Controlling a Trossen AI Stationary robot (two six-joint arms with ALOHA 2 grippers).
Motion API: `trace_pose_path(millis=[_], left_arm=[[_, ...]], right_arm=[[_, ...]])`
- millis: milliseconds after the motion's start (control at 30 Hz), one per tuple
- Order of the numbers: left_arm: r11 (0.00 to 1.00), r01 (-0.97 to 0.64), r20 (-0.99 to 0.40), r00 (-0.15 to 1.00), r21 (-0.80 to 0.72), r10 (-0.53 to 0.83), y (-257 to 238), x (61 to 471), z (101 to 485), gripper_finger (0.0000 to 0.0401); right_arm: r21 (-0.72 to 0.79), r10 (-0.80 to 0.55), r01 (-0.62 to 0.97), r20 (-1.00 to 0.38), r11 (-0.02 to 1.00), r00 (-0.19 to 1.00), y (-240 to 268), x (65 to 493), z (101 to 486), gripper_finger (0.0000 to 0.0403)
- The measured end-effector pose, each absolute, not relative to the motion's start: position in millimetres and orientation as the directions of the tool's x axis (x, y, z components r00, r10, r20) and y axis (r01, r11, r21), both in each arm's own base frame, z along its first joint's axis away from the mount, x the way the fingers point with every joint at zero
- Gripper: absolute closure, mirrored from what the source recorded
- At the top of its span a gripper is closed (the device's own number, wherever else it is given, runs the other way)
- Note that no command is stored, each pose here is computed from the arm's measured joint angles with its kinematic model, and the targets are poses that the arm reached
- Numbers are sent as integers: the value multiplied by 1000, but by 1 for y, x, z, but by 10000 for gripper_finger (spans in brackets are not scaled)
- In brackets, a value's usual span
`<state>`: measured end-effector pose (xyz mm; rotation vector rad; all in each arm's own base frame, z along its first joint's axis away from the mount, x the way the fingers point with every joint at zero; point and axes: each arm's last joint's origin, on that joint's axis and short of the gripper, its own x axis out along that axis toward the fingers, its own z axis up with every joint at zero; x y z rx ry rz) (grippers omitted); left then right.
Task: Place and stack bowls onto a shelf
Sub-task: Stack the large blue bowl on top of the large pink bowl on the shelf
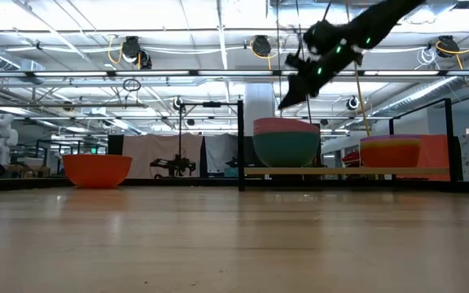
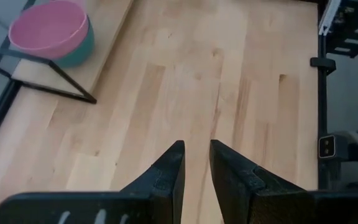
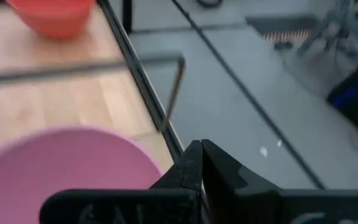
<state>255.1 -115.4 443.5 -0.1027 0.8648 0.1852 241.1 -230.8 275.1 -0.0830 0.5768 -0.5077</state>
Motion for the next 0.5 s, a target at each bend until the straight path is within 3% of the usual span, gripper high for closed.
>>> trace_pose_path(millis=[133,267,500], left_arm=[[942,-328,-797,587,-75,141,-115,249,440,320],[834,-530,-846,507,-153,167,-118,238,435,320],[669,-684,-893,444,-289,69,-143,232,420,320]], right_arm=[[-235,-425,357,-399,904,813,-194,224,322,403],[-255,-365,293,-314,922,876,-152,201,359,403],[-327,-304,242,-153,914,940,-95,158,400,403]])
